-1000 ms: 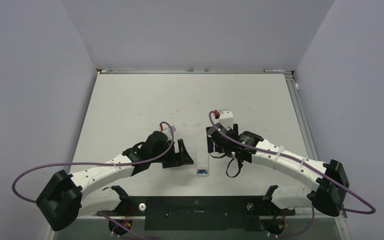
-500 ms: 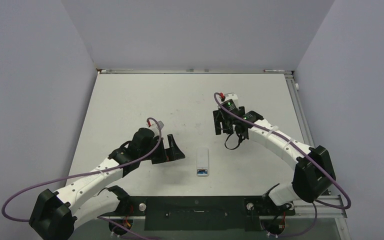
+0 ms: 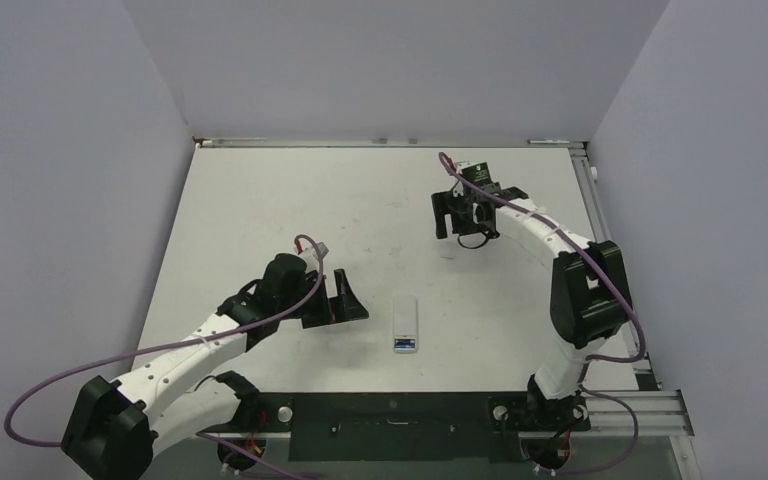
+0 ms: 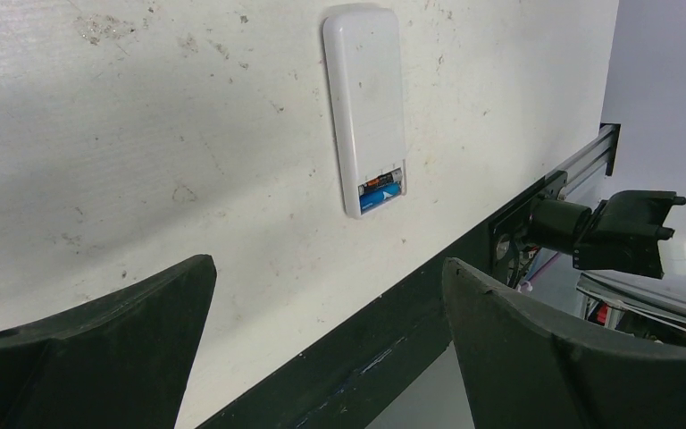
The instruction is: Load the batteries into the remote control
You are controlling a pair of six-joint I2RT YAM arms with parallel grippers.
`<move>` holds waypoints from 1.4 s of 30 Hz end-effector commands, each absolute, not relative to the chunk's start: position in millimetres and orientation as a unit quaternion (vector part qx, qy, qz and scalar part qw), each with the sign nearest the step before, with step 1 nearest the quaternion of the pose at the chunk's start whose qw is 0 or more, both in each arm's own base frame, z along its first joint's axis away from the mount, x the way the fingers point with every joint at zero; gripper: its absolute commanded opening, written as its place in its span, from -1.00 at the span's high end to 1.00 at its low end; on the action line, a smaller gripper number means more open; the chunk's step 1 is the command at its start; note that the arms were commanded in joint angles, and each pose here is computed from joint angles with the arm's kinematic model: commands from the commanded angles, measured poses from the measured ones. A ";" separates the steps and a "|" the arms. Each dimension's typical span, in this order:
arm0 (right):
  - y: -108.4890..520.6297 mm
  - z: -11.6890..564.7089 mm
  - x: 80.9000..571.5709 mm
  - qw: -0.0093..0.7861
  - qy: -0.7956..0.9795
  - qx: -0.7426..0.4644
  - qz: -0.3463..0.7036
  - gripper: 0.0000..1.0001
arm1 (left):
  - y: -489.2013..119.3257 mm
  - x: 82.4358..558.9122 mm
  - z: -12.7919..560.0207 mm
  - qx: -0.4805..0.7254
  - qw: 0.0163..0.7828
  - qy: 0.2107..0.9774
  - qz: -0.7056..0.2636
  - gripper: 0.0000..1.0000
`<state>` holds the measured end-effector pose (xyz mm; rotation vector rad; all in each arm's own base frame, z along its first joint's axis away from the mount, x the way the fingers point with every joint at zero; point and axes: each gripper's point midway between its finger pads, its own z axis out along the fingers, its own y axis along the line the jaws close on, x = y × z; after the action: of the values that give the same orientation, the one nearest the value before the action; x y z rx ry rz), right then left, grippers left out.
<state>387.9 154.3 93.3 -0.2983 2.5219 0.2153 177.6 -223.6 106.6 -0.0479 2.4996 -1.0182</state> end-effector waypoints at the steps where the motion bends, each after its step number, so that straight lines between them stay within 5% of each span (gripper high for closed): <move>1: 170.0 98.5 415.8 0.304 0.934 -0.143 0.122 -0.60 | -231.2 186.4 128.3 0.001 0.236 0.891 -0.388 -0.92; 15: 189.6 49.0 435.9 0.241 0.946 -0.152 0.154 -0.58 | -228.5 186.8 129.3 -0.007 0.235 0.891 -0.388 -0.92; 42: 169.6 27.3 370.9 0.204 0.959 -0.171 0.100 -0.47 | -236.3 188.0 122.8 -0.012 0.221 0.887 -0.405 -0.93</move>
<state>387.8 173.2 22.2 -0.4458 2.6582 0.3230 178.4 -227.0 106.2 -0.0457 2.5232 -1.0508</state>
